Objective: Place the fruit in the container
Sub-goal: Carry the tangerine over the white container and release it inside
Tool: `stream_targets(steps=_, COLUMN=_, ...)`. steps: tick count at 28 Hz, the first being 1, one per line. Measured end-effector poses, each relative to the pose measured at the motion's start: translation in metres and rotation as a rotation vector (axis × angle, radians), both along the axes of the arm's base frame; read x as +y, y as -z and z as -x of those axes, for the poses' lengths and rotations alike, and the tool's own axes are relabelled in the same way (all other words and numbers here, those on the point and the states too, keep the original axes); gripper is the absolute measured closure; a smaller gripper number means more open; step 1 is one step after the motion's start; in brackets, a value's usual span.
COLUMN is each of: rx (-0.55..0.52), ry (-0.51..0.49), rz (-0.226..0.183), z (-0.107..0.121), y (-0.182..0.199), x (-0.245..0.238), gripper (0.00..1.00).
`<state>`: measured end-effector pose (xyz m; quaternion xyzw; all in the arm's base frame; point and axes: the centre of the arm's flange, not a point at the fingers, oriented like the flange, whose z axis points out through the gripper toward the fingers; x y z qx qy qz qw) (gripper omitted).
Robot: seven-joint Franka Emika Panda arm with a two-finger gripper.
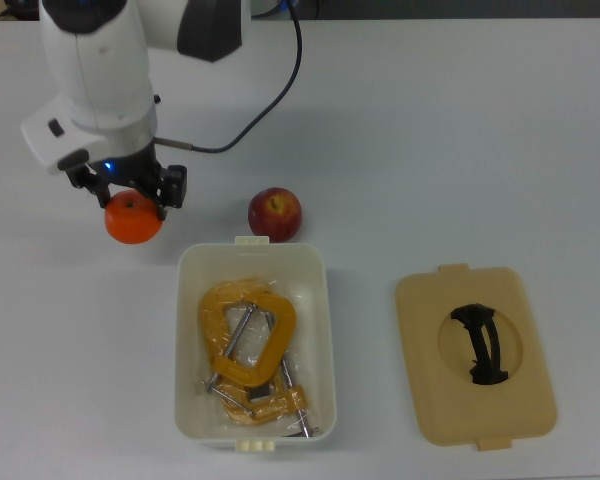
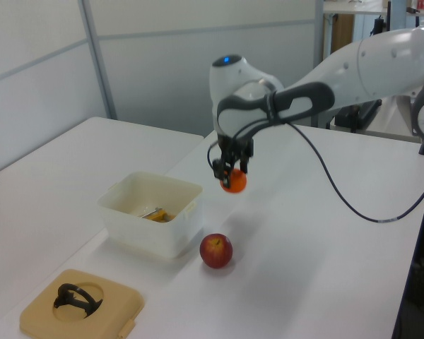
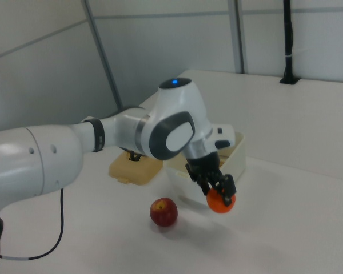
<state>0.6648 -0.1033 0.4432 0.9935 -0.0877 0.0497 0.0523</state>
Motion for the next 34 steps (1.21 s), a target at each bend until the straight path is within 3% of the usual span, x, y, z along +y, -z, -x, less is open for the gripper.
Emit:
stream_targets(steps=4, rx=-0.064, ry=-0.013, rz=-0.011, z=-0.005, y=-0.034, x=0.013, gripper=0.22)
stream_targets(steps=10, rx=-0.162, ry=-0.064, rz=-0.025, z=-0.019, y=-0.054, x=0.053, gripper=0.22)
stream_targets(steps=20, rx=-0.485, ry=-0.147, rz=-0.047, z=-0.051, y=-0.069, x=0.098, gripper=0.22)
stream_targets(steps=21, rx=-0.503, ry=-0.150, rz=-0.051, z=-0.054, y=-0.065, x=0.102, gripper=0.21)
stream_targets(steps=22, rx=-0.522, ry=-0.148, rz=-0.058, z=-0.058, y=-0.060, x=0.106, gripper=0.13)
stream_targets(steps=26, rx=-0.534, ry=-0.140, rz=-0.068, z=-0.062, y=-0.050, x=0.113, gripper=0.00)
stream_targets(steps=30, rx=-0.526, ry=-0.109, rz=-0.079, z=-0.061, y=-0.049, x=0.113, gripper=0.00)
stream_targets(steps=34, rx=-0.437, ry=-0.091, rz=-0.077, z=-0.054, y=-0.054, x=0.112, gripper=0.00)
